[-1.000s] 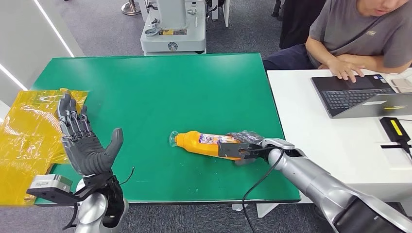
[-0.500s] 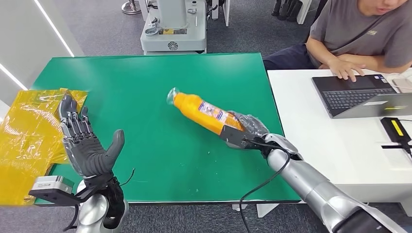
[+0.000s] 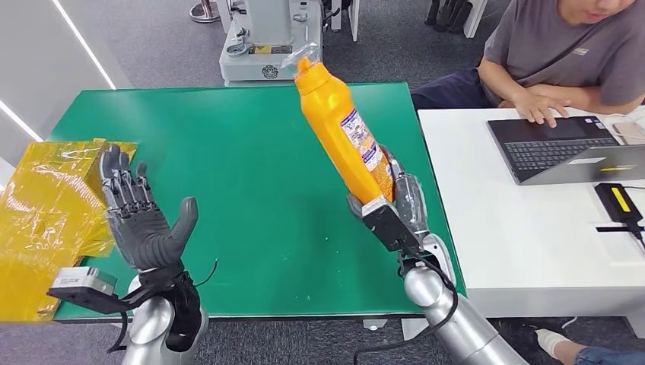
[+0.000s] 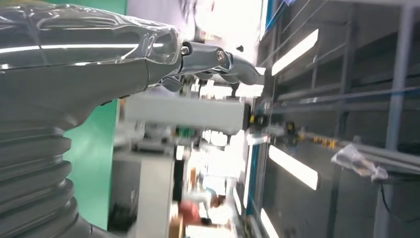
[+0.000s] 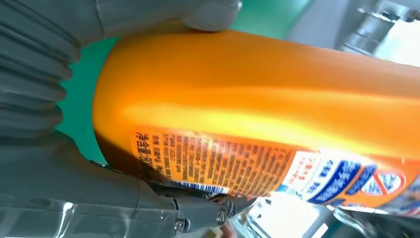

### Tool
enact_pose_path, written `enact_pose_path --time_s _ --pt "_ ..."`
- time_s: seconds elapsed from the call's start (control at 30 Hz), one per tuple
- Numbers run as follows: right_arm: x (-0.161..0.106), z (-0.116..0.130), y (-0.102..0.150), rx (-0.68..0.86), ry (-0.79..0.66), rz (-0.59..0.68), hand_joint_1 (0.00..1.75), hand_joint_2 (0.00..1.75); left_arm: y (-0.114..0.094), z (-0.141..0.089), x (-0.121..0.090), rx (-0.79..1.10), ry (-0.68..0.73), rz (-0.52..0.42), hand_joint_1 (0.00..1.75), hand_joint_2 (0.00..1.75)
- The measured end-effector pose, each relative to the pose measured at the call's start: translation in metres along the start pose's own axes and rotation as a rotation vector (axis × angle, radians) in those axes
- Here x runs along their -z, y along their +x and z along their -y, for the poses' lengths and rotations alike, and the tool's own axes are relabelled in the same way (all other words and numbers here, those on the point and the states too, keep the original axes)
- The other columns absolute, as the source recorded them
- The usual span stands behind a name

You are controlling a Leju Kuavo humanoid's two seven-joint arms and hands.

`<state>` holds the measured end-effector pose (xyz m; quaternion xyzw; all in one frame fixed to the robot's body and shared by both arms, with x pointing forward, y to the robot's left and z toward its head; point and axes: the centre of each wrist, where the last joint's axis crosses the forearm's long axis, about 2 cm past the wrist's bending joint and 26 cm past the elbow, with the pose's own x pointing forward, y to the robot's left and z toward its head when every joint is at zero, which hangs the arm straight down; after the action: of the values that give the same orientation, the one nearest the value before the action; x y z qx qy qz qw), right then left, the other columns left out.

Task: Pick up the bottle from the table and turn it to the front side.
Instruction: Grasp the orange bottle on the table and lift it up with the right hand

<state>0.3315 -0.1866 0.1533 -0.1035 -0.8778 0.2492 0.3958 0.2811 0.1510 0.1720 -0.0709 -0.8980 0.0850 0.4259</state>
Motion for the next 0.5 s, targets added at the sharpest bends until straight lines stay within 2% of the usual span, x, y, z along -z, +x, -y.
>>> enact_pose_path --time_s 0.23,0.5 --pt "0.011 -0.012 0.018 0.034 -0.03 0.072 1.75 1.75 -0.005 0.008 0.018 -0.137 -0.095 -0.075 0.0 1.75" --pt "0.018 -0.024 0.022 0.084 0.147 0.152 1.75 1.75 -0.018 0.017 0.03 -0.236 -0.279 -0.203 0.0 1.75"
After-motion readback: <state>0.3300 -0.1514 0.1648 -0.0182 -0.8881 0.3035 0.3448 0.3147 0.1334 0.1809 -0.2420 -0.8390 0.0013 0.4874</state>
